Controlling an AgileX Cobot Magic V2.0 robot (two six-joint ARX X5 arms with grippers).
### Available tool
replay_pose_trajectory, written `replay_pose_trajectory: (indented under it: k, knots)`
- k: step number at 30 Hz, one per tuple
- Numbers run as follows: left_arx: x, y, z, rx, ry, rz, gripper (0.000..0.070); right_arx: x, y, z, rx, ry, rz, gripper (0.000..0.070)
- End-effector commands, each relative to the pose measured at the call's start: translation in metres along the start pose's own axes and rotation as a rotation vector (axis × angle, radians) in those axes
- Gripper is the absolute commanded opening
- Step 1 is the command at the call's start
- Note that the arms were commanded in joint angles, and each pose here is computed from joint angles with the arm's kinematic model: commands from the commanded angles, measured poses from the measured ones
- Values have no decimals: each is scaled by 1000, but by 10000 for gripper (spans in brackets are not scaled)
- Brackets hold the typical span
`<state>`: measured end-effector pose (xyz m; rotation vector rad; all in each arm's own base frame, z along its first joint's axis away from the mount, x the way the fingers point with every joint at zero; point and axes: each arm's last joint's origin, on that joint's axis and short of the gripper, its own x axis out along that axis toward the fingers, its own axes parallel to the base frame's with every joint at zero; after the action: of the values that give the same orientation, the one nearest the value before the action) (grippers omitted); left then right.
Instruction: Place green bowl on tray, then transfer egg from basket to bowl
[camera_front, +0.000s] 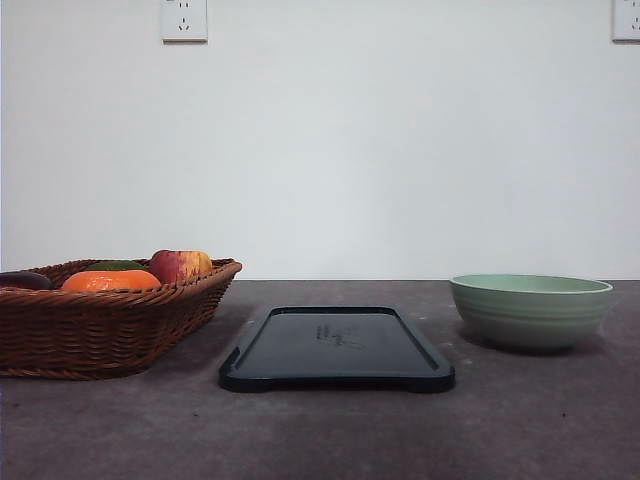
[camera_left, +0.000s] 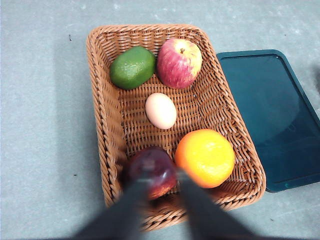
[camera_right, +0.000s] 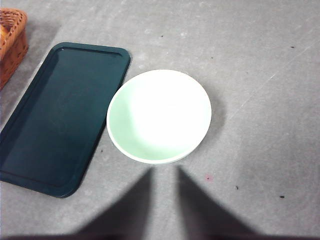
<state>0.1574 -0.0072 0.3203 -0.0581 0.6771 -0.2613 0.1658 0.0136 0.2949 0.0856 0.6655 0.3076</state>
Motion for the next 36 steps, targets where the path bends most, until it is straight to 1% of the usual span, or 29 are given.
replay_pose_trajectory:
  k: [1, 2, 3, 7, 10, 14, 19, 23, 26, 30, 36]
  knots:
    - [-3, -1, 6, 19, -24, -6, 445, -3, 1, 5, -15, -19, 1, 315]
    - [-3, -1, 6, 19, -24, -6, 481, -3, 1, 5, -15, -19, 1, 325]
    - [-3, -1, 6, 19, -24, -6, 500, -3, 1, 5, -13, -19, 1, 331]
    - [-3, -1, 6, 18, -24, -6, 501, -4, 1, 6, 36, -11, 2, 331]
    - [-3, -1, 6, 18, -24, -6, 501, -5, 1, 12, 80, 19, 0, 330]
    - [-3, -1, 6, 14, -23, -6, 501, -3, 0, 29, 160, 123, -10, 330]
    - [-3, -1, 6, 14, -23, -6, 501, 8, -3, 57, 203, 292, -20, 330]
    - [-3, -1, 6, 14, -23, -6, 501, 27, -9, 73, 206, 408, -21, 330]
    - [-3, -1, 6, 14, -23, -6, 501, 47, -15, 81, 199, 469, -28, 330]
    - [-3, -1, 6, 14, -23, -6, 501, 76, -25, 84, 173, 511, -67, 330]
    - [-3, -1, 6, 14, -24, -6, 501, 119, -39, 79, 148, 541, -87, 329]
